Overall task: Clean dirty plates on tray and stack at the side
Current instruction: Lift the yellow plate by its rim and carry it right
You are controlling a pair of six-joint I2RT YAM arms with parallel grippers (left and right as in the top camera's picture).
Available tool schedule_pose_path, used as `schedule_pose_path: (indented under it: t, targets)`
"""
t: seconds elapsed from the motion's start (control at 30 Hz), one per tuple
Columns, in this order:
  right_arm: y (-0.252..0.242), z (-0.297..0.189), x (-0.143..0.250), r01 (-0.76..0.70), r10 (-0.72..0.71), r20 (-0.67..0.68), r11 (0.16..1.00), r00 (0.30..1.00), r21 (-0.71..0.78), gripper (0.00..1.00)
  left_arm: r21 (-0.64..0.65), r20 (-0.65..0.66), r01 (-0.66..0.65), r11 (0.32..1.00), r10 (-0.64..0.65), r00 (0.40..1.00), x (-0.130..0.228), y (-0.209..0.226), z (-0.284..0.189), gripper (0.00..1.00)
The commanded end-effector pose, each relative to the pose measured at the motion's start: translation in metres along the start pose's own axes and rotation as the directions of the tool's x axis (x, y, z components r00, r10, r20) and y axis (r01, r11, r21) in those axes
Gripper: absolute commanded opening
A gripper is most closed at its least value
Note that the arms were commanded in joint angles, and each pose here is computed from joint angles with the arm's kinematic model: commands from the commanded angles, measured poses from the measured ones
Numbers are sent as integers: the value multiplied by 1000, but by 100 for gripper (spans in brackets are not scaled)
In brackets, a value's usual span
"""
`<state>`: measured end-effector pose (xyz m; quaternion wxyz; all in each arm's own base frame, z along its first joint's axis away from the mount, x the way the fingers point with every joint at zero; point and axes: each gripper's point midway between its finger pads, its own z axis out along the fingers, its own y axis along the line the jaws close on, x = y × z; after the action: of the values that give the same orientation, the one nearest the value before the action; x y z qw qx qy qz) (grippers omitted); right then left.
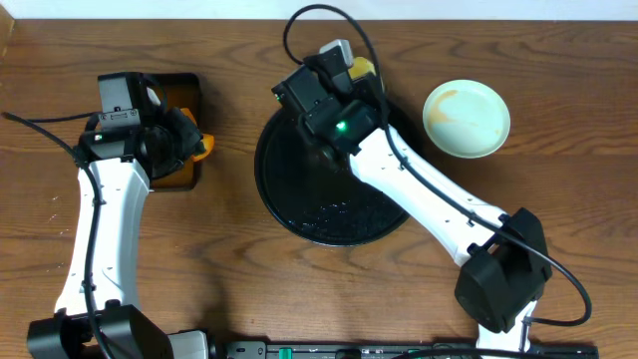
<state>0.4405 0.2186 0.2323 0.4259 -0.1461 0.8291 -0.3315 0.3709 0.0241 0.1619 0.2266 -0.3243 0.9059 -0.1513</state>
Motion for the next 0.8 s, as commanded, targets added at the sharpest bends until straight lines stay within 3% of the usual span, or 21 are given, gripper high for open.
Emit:
schedule_pose_path:
  t: [0.0,0.23,0.4,0.5,0.57,0.63,0.67,0.73,0.77]
  targets:
    - [-41,-31,-24,69,-83,68,979,994,189,1,-13,-8,-21,1000,21,1000,2,4,3,8]
    - [-37,-40,-32,116,-134,88,974,987,193,1,-13,-8,-21,1000,21,1000,2,4,3,8]
    - [-5,-27,-10,45,-44,40,998,998,-32,1,-13,-9,-21,1000,21,1000,2,4,3,8]
    - [14,-10,16,-92,72,-99,973,992,-214,1,-13,-9,-21,1000,21,1000,2,4,3,8]
    - [21,2,34,-203,138,-222,930,965,-305,12,-13,-8,-21,1000,21,1000,2,4,3,8]
    - [23,12,49,-296,179,-328,887,928,-354,35,-13,-8,-21,1000,21,1000,2,4,3,8]
    - [26,21,64,-382,181,-440,821,879,-425,53,-13,-8,-22,1000,22,1000,2,4,3,8]
    - [24,27,79,-456,167,-536,758,828,-467,64,-13,-8,-22,1000,22,1000,2,4,3,8]
    - [20,29,86,-487,161,-576,735,802,-472,64,-13,-8,-22,1000,22,1000,2,4,3,8]
